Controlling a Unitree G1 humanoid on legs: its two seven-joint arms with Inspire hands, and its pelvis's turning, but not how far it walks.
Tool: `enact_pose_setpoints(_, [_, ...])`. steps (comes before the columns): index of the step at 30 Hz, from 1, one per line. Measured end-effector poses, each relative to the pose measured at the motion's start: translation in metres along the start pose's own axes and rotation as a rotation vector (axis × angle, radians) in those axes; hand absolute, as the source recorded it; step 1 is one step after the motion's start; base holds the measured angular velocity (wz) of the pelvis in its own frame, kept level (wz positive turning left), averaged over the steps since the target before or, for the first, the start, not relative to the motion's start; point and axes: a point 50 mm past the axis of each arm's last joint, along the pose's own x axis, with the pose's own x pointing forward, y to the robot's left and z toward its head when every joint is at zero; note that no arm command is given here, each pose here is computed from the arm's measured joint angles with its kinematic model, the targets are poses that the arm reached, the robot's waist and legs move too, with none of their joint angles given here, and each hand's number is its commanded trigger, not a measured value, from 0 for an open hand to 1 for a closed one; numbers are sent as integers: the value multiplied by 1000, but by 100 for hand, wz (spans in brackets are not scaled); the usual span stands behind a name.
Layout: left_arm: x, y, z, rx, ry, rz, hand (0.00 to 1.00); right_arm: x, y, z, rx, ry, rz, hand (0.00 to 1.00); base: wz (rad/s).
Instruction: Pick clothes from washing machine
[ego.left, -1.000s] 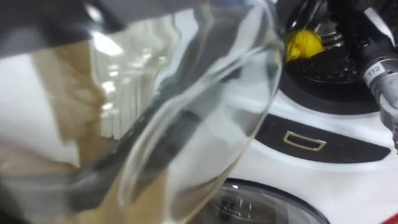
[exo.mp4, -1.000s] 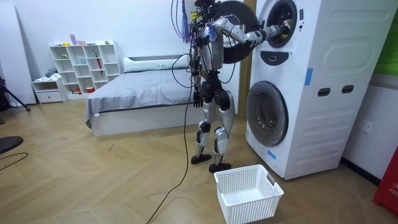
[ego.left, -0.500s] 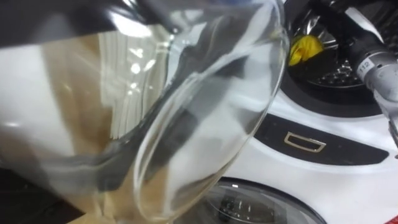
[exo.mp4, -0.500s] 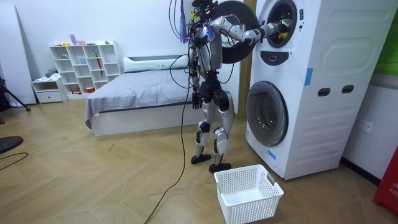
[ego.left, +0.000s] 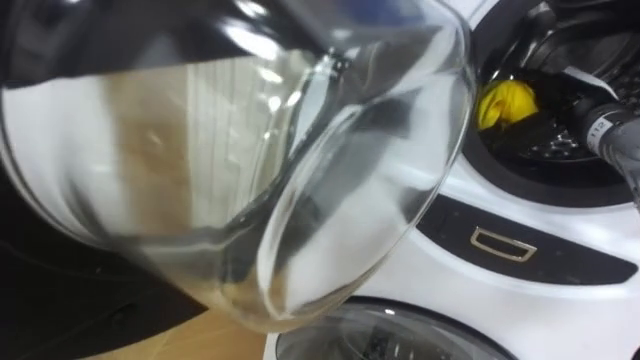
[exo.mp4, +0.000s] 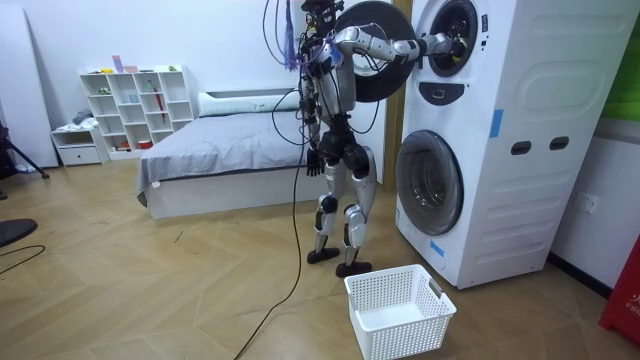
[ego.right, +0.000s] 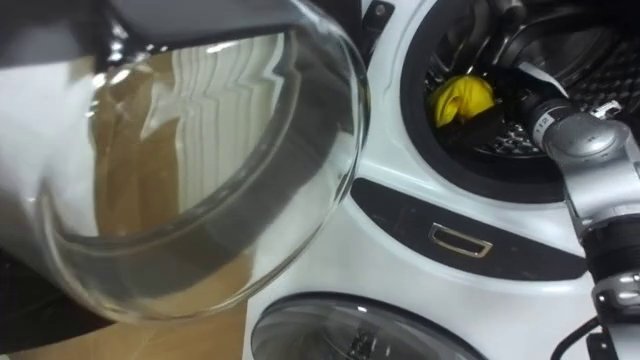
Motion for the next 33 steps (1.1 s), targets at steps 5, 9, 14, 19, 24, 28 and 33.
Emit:
enact_pose_setpoints(5, [0, -1, 1, -9, -2, -9, 0, -1, -3, -8, 48, 22, 29, 100, 3])
enact_pose_setpoints(9, [0, 0, 8, -14, -19, 1, 0, -2, -5, -11, 73, 27, 21, 100, 1])
enact_pose_setpoints(14, [0, 0, 10, -33, -29, 7, 0, -2, -7, -11, 100, 17, 34, 100, 0])
enact_pose_setpoints(19, [0, 0, 9, -47, -30, 3, 0, -4, -10, -8, 102, -17, 25, 100, 0])
enact_pose_setpoints(24, [0, -1, 8, -46, -25, 2, 0, -4, -11, -5, 104, -37, 24, 100, -2])
enact_pose_setpoints(28, [0, 0, 10, -47, -37, 3, 0, -5, -11, 2, 116, -74, 25, 100, -17])
enact_pose_setpoints(33, [1, -1, 15, -80, -70, -5, 0, -9, -3, 20, 93, -153, 18, 100, -14])
